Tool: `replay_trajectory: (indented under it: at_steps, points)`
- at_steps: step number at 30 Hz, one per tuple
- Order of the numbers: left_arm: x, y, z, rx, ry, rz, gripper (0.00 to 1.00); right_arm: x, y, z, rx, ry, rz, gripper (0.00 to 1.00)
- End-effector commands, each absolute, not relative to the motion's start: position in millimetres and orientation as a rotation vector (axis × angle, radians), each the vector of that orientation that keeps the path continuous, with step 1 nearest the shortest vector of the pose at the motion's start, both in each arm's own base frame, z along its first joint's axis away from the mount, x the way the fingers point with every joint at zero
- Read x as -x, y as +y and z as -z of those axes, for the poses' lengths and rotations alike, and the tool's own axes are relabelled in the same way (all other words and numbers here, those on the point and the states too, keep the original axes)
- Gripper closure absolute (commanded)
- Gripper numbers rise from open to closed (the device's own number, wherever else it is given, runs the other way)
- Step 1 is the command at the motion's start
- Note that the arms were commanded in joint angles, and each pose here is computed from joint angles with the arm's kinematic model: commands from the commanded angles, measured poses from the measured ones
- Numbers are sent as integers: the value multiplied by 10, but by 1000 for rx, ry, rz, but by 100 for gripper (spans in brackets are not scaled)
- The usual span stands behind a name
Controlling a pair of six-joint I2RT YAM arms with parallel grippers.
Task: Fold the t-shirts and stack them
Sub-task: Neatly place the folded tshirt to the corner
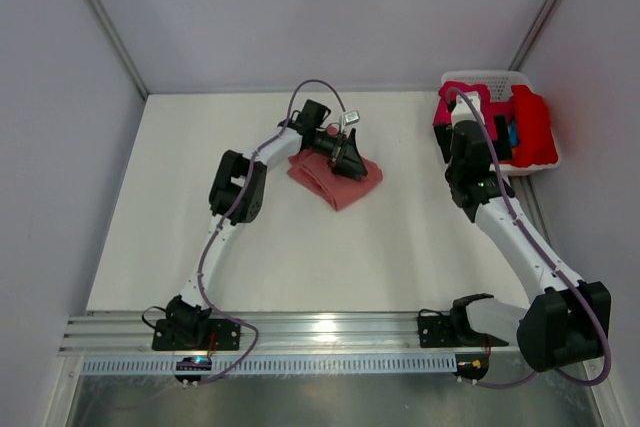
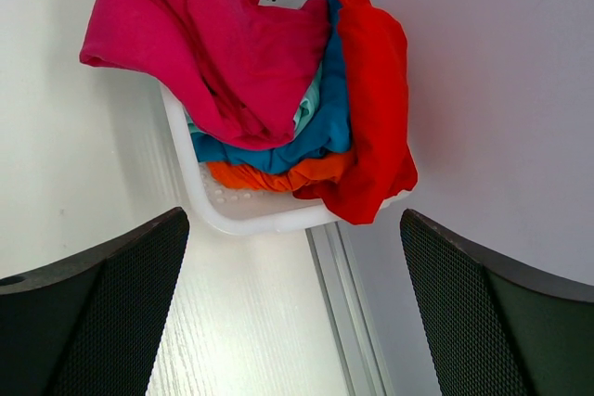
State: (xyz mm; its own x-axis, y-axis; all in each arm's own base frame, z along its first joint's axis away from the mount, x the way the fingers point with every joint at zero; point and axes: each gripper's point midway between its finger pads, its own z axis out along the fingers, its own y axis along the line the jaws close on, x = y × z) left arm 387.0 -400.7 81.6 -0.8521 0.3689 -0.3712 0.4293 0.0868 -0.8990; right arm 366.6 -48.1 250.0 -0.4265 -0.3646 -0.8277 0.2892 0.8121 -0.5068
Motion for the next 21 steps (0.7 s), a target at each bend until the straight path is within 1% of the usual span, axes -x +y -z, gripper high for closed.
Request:
replay_trajectory:
  at_steps: [1, 8, 12, 14, 16, 17, 18, 19, 20, 21]
  points:
    - [-3754, -3987, -431, -693, 2438, 2004, 1, -3663, -469, -2536, 35, 1862, 695, 1]
    - [-3738, -4001, -216, -599, 2497, 2081, 1, -3670, -438, -2493, 58, 1881, 679, 1]
    - [-3762, -3999, -143, -580, 2515, 2056, 1, -3670, -431, -2463, 66, 1890, 677, 1]
    - [-3809, -3994, -268, -591, 2510, 2009, 1, -3666, -428, -2466, 67, 1890, 673, 1]
    - [-3868, -3962, -340, -695, 2477, 1854, 1, -3662, -421, -2465, 69, 1890, 668, 1]
    - [-3816, -3912, -574, -747, 2506, 1754, 1, -3664, -415, -2469, 73, 1889, 664, 1]
    - [-3847, -3869, -613, -873, 2455, 1609, 1, -3661, -413, -2474, 71, 1886, 661, 1]
    - [-3799, -3868, -740, -932, 2437, 1562, 1, -3662, -411, -2470, 72, 1886, 660, 1]
    - [-3770, -3861, -1028, -975, 2385, 1543, 1, -3666, -404, -2468, 75, 1886, 655, 1]
    - [-3715, -3829, -1169, -982, 2383, 1556, 1, -3667, -408, -2474, 70, 1885, 654, 1]
